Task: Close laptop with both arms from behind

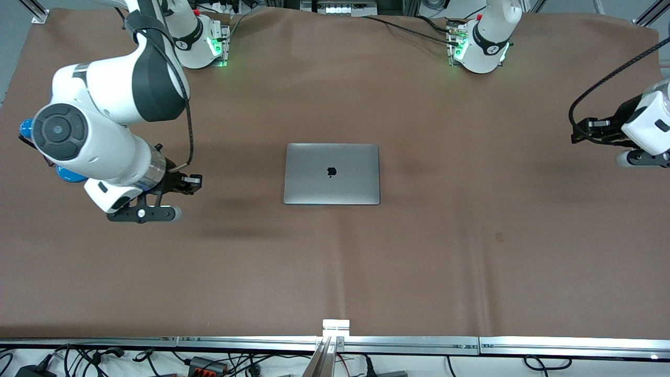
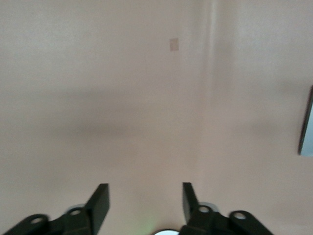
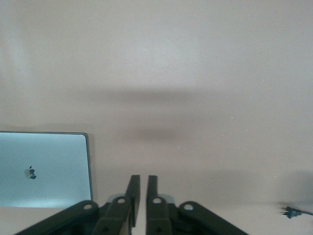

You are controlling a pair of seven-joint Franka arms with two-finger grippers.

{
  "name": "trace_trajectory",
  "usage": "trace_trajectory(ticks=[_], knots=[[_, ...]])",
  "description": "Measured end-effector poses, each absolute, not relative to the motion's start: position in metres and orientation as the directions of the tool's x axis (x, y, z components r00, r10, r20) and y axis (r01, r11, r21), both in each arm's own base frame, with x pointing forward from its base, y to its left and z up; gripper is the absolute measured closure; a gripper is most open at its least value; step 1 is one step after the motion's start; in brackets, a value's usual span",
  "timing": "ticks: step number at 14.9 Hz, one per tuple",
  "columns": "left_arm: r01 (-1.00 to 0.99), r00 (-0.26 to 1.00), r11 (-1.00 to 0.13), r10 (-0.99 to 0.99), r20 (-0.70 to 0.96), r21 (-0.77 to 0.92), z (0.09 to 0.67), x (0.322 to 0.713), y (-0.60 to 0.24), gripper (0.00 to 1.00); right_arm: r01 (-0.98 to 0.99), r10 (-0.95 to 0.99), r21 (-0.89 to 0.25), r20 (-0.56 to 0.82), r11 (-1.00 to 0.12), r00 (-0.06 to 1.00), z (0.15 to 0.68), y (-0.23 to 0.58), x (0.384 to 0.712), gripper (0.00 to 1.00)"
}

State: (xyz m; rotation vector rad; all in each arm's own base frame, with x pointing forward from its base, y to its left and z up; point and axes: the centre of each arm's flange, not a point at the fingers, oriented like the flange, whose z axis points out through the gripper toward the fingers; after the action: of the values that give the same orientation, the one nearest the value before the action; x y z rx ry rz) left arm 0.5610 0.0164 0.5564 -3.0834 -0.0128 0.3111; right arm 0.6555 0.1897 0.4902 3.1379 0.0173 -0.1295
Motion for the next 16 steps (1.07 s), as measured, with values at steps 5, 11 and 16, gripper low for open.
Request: trace_trajectory(ticks=[5, 11, 16], knots=[[0.027, 0.974, -0.998, 0.038, -0.224, -0.053, 0.528, 0.545, 0.001, 0.00, -0.026, -0.027, 0.020, -0.046, -0.999, 0.999, 0.509, 0.154, 0.664, 0.37], [0.125, 0.984, -0.990, 0.131, -0.117, -0.057, 0.563, 0.549, -0.011, 0.00, -0.081, -0.082, -0.058, 0.020, -0.995, 0.996, 0.557, 0.055, 0.668, 0.00], [0.145, 0.984, -0.988, 0.150, -0.093, -0.055, 0.573, 0.556, -0.017, 0.00, -0.081, -0.083, -0.051, 0.042, -0.995, 0.996, 0.571, -0.019, 0.661, 0.00]])
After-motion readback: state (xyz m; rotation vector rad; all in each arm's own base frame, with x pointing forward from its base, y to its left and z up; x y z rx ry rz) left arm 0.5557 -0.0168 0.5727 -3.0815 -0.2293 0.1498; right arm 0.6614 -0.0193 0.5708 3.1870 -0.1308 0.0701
